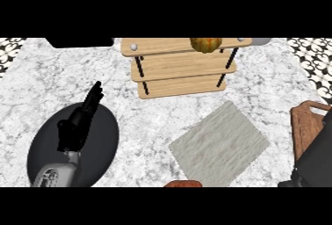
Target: Pick the squash from the placemat and place it in the tiered shelf
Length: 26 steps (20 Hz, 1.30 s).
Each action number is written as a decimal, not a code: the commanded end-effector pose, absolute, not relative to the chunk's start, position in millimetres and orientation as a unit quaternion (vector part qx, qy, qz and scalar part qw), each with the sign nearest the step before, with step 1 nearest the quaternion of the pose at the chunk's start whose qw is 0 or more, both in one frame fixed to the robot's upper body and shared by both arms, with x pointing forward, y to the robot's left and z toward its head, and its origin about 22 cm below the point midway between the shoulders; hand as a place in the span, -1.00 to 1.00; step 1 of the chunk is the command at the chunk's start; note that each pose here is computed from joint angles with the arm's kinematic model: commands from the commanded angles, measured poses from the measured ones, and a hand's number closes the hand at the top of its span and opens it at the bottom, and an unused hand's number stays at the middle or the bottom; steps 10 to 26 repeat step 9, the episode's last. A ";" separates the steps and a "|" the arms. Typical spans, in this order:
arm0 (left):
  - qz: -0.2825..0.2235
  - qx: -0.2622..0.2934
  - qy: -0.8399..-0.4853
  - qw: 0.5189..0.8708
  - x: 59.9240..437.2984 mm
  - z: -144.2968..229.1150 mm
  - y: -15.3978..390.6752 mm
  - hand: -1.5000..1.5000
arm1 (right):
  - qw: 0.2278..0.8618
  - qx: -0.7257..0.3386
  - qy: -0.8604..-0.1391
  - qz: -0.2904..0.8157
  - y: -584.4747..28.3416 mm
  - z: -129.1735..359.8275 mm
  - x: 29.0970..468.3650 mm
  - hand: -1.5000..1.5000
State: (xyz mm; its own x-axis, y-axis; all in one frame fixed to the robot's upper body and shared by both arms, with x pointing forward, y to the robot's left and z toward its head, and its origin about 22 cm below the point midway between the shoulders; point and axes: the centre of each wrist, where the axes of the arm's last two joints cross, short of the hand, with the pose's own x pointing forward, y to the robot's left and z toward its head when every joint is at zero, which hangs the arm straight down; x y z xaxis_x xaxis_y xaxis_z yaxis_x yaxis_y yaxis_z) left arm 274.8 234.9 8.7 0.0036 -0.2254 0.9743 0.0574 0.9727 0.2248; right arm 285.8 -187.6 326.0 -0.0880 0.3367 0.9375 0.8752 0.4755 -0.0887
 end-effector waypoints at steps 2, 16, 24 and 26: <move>-0.101 0.071 -0.695 0.708 277.9 10.5 247.1 0.00 | 0.573 -0.452 -0.640 -0.239 -228.9 317.5 231.9 -1.00; -0.092 0.073 -0.700 0.704 276.6 19.1 237.8 0.00 | 0.580 -0.461 -0.643 -0.195 -275.8 298.0 159.5 -1.00; -0.092 0.073 -0.700 0.704 276.6 19.1 237.8 0.00 | 0.580 -0.461 -0.643 -0.195 -275.8 298.0 159.5 -1.00; -0.092 0.073 -0.700 0.704 276.6 19.1 237.8 0.00 | 0.580 -0.461 -0.643 -0.195 -275.8 298.0 159.5 -1.00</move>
